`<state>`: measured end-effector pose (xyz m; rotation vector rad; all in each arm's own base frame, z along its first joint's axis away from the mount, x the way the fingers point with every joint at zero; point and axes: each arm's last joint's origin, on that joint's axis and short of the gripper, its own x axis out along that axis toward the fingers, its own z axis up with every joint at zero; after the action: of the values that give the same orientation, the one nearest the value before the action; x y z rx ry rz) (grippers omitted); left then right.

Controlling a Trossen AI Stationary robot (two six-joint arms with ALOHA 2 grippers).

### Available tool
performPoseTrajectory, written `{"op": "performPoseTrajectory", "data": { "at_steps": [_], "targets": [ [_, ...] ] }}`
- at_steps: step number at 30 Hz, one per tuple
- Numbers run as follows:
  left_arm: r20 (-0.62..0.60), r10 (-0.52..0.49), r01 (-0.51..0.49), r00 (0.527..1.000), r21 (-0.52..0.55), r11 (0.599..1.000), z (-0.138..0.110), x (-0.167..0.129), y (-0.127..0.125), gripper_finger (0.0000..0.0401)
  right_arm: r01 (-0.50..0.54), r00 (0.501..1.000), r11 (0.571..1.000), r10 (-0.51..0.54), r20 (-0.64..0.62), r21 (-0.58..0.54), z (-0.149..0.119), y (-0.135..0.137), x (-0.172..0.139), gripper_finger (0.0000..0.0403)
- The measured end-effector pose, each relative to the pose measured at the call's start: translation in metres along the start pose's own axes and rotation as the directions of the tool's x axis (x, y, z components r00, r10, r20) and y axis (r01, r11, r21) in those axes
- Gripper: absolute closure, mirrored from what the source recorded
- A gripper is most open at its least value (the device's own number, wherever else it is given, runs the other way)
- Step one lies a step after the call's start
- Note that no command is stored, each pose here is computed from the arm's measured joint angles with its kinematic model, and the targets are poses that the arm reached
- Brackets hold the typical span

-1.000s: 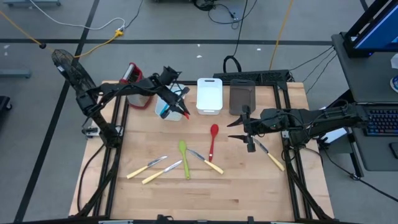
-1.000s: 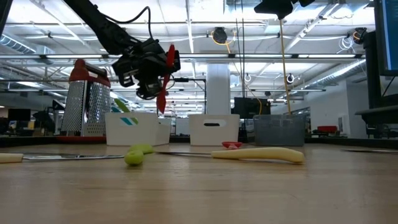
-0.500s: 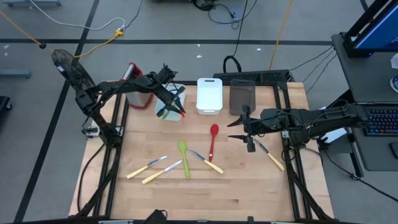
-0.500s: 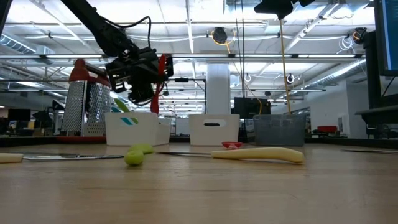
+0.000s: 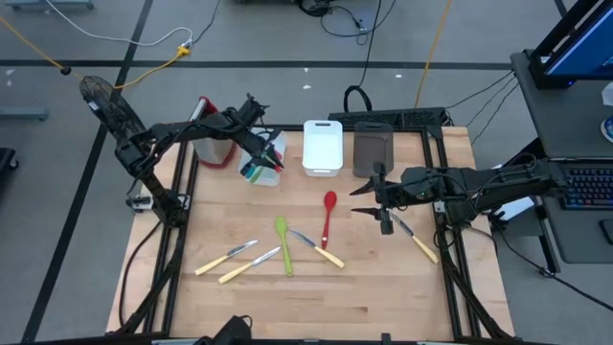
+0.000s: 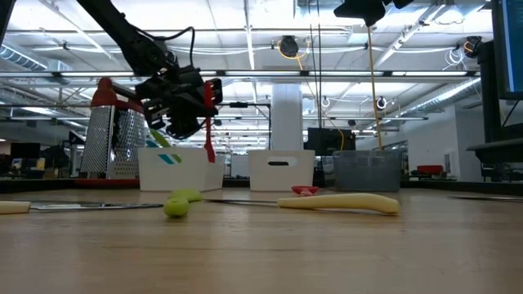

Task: Pick & Place Kitchen Items
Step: Put the red spatula into the left white bin

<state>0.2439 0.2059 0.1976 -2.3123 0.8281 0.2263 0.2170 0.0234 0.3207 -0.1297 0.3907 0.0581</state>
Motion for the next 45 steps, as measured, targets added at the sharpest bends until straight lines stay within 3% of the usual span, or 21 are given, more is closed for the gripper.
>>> {"op": "performPoseTrajectory", "data": {
  "at_steps": [18,30,45],
  "targets": [
    [0.058,0.01,-0.011,0.998,0.024,1.0,0.002,-0.002,0.002,0.0354,0.0,1.0,1.0,0.0,0.0,0.002,0.0,0.0,0.0,0.022],
    [0.054,0.085,-0.086,0.995,0.009,0.996,0.001,-0.003,0.015,0.0354,0.0,1.0,1.0,0.0,0.0,0.001,0.0,0.0,0.0,0.022],
    [0.196,0.117,-0.122,0.974,0.017,0.992,0.005,-0.003,0.016,0.0354,0.0,1.0,1.0,0.0,0.0,-0.001,0.0,0.0,0.0,0.022]
  ]
}}
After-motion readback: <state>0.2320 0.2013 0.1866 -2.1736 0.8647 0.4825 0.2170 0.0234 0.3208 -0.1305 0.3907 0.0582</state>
